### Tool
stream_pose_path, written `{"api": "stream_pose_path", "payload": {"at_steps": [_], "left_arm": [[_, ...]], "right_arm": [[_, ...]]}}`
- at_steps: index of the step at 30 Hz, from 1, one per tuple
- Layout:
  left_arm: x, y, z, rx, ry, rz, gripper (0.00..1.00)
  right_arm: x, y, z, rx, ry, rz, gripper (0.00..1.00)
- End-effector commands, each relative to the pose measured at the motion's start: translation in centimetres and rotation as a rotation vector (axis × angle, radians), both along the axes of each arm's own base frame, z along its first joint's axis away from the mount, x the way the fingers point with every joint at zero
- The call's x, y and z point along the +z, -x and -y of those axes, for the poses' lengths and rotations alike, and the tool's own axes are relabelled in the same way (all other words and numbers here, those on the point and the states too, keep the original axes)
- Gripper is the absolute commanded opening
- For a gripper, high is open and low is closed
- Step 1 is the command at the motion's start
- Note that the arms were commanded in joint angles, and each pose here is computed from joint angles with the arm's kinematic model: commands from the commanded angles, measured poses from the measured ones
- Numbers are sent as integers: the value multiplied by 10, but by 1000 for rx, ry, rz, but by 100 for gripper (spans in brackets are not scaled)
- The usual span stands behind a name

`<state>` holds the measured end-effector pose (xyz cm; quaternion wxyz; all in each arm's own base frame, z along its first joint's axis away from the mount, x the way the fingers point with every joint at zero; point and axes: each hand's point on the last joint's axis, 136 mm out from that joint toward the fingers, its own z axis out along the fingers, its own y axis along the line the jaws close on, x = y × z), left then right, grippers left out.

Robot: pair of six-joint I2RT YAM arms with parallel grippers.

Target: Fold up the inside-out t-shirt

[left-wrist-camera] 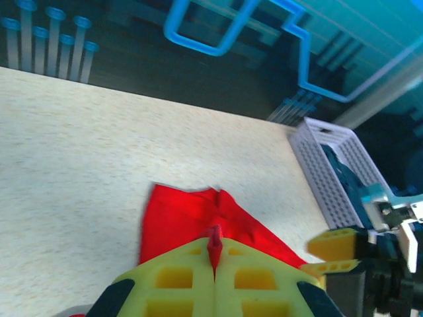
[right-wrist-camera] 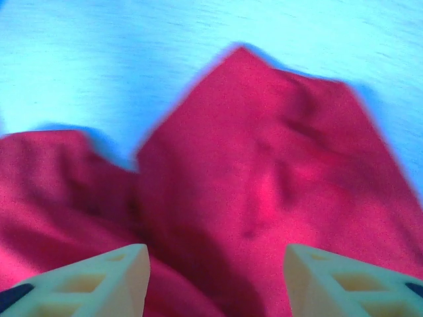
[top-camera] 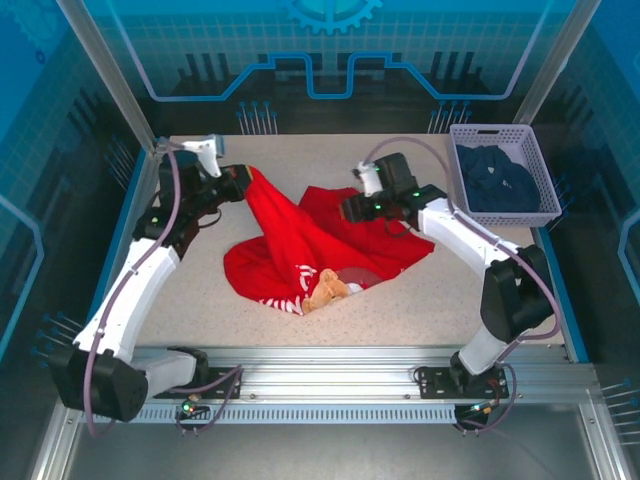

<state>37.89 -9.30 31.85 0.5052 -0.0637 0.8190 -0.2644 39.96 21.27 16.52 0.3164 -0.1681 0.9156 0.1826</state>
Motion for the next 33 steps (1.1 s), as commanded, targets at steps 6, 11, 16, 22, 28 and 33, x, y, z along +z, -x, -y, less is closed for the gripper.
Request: {"api": "stream_pose_path", "payload": {"at_steps": [6, 11, 16, 22, 28, 33], "left_arm": [[-25, 8, -29, 128, 7, -88, 0], [-18, 12, -31, 138, 16, -74, 0], [-13, 13, -35, 157, 20, -60, 0], [-2, 13, -43, 189, 48, -42, 0], [23, 12, -49, 198, 132, -12, 0], [74, 7, -59, 193, 203, 61, 0]], "right_arm": [[-88, 10, 151, -363, 400, -258, 63], [-113, 27, 173, -359, 506, -364, 64], [-134, 43, 186, -346, 594, -444, 64], [-148, 34, 190, -334, 620, -478, 50], [-123, 16, 175, -337, 479, -389, 9], [-85, 33, 159, -355, 258, -311, 0]]}}
